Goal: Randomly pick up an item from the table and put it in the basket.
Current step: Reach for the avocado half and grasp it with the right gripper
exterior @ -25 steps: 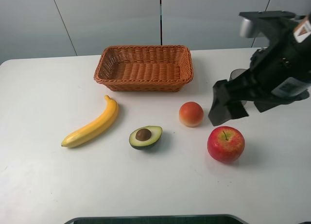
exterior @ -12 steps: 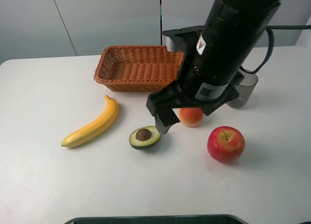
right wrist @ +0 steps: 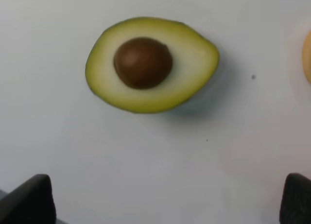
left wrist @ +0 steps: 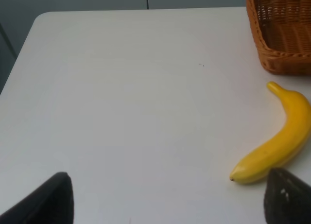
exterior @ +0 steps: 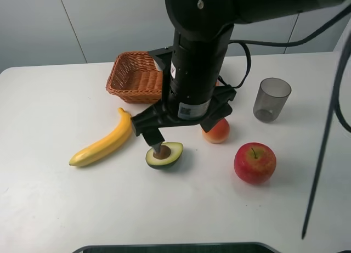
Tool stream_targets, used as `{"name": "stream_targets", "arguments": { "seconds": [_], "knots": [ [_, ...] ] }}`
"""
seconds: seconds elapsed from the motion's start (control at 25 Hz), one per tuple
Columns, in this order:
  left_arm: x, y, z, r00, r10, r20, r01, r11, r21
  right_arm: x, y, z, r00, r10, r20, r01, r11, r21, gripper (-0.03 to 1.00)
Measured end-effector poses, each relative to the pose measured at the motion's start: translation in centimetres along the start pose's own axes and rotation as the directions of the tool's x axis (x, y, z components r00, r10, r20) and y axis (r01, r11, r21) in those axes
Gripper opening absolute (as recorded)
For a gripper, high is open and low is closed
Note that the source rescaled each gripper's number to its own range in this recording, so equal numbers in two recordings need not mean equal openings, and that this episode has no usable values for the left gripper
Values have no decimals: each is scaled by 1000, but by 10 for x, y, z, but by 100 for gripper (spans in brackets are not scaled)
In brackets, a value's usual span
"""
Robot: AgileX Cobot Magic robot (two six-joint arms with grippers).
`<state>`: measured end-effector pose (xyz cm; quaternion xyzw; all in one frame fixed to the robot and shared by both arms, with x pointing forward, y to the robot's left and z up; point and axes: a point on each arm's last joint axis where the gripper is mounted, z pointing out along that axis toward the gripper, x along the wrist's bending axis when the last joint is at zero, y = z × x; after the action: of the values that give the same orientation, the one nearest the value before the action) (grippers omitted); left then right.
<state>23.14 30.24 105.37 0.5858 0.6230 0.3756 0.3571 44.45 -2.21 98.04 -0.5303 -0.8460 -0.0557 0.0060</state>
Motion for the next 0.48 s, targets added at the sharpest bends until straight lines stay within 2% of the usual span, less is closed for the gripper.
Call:
{"name": "stream_targets", "arguments": {
  "seconds": [0.2,0.48],
  "knots": [
    [0,0,0,1000,0,0,0,1000,0,3,7,10,996,85,0,-85,996,-17,100],
    [0,0,0,1000,0,0,0,1000,0,13,18,11,982,170,-86,-180,975,-132,100]
  ]
}}
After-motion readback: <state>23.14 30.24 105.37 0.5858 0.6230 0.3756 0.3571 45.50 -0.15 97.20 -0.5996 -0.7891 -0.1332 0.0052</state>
